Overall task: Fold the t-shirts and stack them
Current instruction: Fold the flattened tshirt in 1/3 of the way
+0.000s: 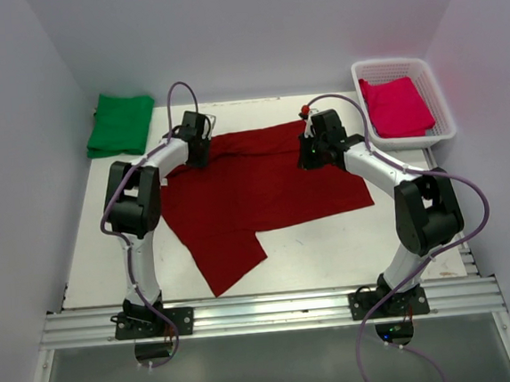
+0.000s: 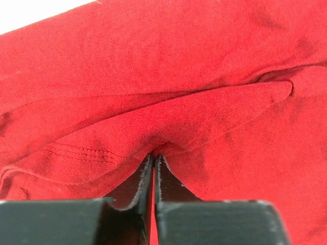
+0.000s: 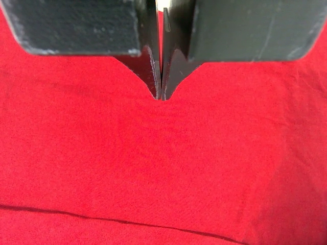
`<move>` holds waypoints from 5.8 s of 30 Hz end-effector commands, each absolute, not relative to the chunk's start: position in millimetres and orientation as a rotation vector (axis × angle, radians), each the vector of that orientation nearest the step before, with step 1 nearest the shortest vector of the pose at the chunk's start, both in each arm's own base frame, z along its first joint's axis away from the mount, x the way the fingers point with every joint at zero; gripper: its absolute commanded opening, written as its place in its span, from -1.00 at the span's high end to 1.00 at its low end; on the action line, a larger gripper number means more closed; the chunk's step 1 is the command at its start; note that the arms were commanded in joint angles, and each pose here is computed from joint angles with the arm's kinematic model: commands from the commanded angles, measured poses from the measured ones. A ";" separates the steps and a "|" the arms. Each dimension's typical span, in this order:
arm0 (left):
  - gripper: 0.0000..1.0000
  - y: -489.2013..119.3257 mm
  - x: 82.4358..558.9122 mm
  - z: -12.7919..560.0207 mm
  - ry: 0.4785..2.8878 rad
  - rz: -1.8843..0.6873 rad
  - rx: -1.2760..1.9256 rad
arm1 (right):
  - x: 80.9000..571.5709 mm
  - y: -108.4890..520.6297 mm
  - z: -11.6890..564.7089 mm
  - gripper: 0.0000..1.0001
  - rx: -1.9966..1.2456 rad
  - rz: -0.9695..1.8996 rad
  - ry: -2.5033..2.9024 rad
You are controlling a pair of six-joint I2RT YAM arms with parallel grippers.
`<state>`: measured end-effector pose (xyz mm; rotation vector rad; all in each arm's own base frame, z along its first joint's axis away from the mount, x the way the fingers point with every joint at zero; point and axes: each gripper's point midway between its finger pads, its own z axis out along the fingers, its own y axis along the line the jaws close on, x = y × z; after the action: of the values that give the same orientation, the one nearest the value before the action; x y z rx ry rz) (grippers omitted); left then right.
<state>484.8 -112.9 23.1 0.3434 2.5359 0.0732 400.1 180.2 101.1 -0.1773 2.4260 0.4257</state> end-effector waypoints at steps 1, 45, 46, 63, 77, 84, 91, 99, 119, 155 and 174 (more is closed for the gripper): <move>0.99 -119.6 496.2 37.9 2.466 0.042 0.339 | 401.4 181.8 106.9 1.00 -0.198 0.439 2.412; 1.00 -172.5 402.8 108.3 2.499 -0.097 0.301 | 400.6 181.9 107.3 1.00 -0.201 0.444 2.413; 1.00 -172.5 401.7 108.5 2.502 -0.096 0.299 | 400.1 182.0 106.7 1.00 -0.202 0.446 2.415; 1.00 -174.2 387.0 131.7 2.501 0.033 0.298 | 400.6 183.7 106.0 1.00 -0.206 0.452 2.417; 1.00 -162.6 396.1 135.1 2.485 0.145 0.301 | 400.6 184.1 103.2 1.00 -0.209 0.456 2.423; 1.00 -159.7 394.8 109.8 2.520 0.166 0.307 | 399.9 182.8 103.4 1.00 -0.212 0.448 2.425; 0.75 -160.0 390.6 88.6 2.541 0.126 0.311 | 399.4 182.9 101.3 1.00 -0.213 0.449 2.431; -1.00 -158.3 411.1 142.9 2.320 0.071 0.195 | 400.5 181.2 103.1 1.00 -0.209 0.435 2.432; 1.00 -124.1 510.6 53.0 2.372 -0.303 -0.073 | 484.8 86.9 149.1 1.00 0.130 -0.129 2.303; 1.00 -64.5 443.6 12.3 2.520 -0.132 -0.272 | 547.3 108.5 38.1 1.00 0.116 0.097 2.473; 1.00 -102.0 518.7 -5.8 2.497 -0.332 -0.095 | 473.2 48.8 30.8 1.00 0.235 -0.218 2.519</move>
<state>525.4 -100.2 20.8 -0.1559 2.4271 -0.3033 480.8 64.9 22.3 0.1887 2.5190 -0.1503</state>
